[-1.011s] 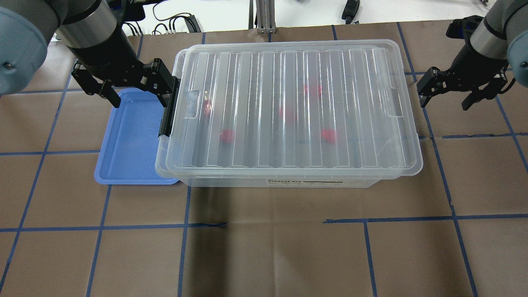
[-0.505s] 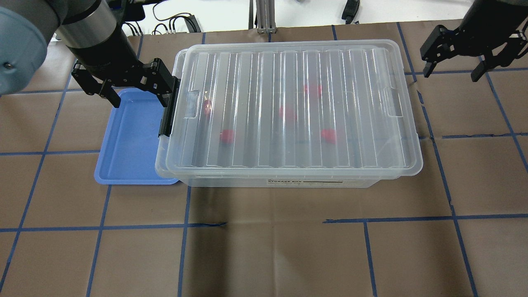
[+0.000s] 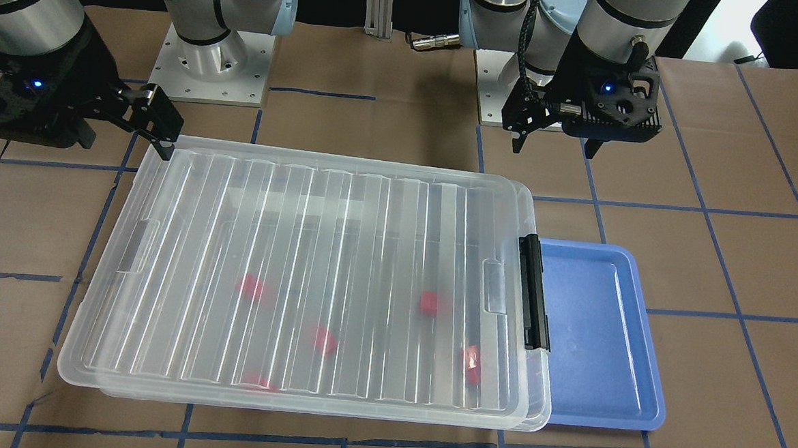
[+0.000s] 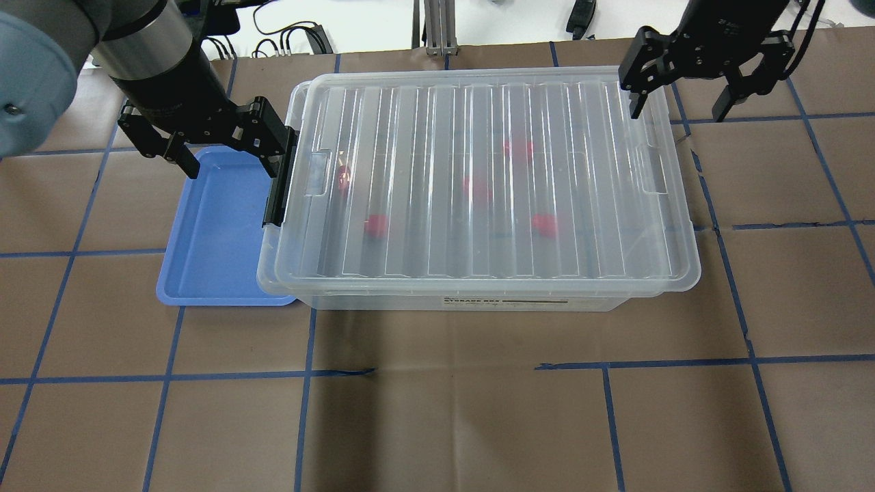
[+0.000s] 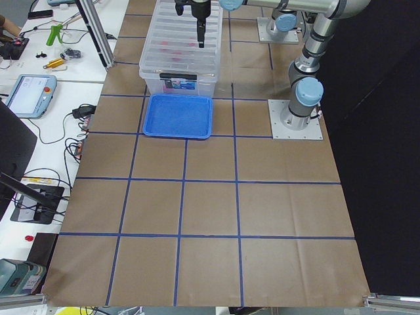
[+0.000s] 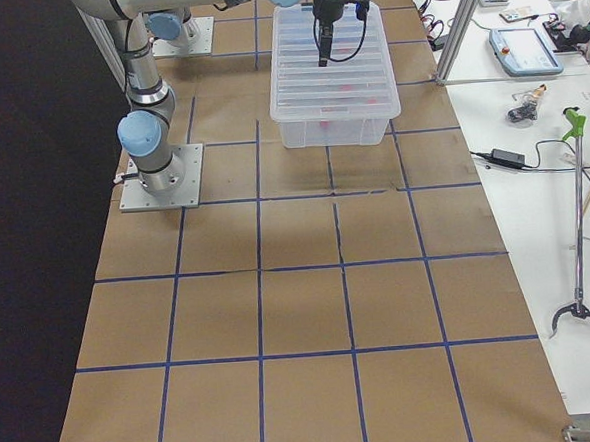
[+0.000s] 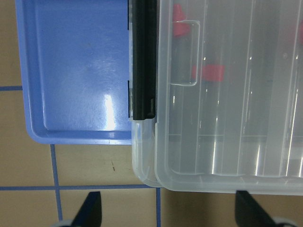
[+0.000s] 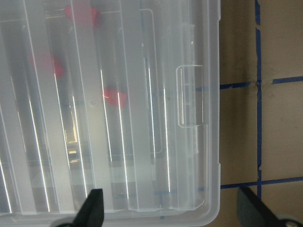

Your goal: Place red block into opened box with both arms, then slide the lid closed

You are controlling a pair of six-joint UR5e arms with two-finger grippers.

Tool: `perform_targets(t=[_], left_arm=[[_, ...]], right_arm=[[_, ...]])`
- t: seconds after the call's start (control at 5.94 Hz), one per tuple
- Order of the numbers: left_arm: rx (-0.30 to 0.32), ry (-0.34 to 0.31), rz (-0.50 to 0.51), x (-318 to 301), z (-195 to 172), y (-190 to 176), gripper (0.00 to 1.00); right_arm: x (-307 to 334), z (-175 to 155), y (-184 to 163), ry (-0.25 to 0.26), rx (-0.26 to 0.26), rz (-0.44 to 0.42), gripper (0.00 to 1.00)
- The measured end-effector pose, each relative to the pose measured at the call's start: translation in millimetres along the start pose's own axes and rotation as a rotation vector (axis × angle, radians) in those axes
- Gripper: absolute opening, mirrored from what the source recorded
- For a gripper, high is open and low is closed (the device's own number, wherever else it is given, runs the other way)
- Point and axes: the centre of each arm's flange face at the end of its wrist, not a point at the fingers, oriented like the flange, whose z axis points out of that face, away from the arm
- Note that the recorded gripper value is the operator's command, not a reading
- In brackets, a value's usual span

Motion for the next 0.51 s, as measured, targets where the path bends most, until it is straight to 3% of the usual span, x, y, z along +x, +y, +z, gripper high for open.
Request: perform_targets(t=[0.51], left_arm=[[0.000,0.000,-0.001,0.0,0.0,0.0,0.98]], right_arm=[[-7.7,10.2,6.1,0.008,-0.044,-0.020,1.00]])
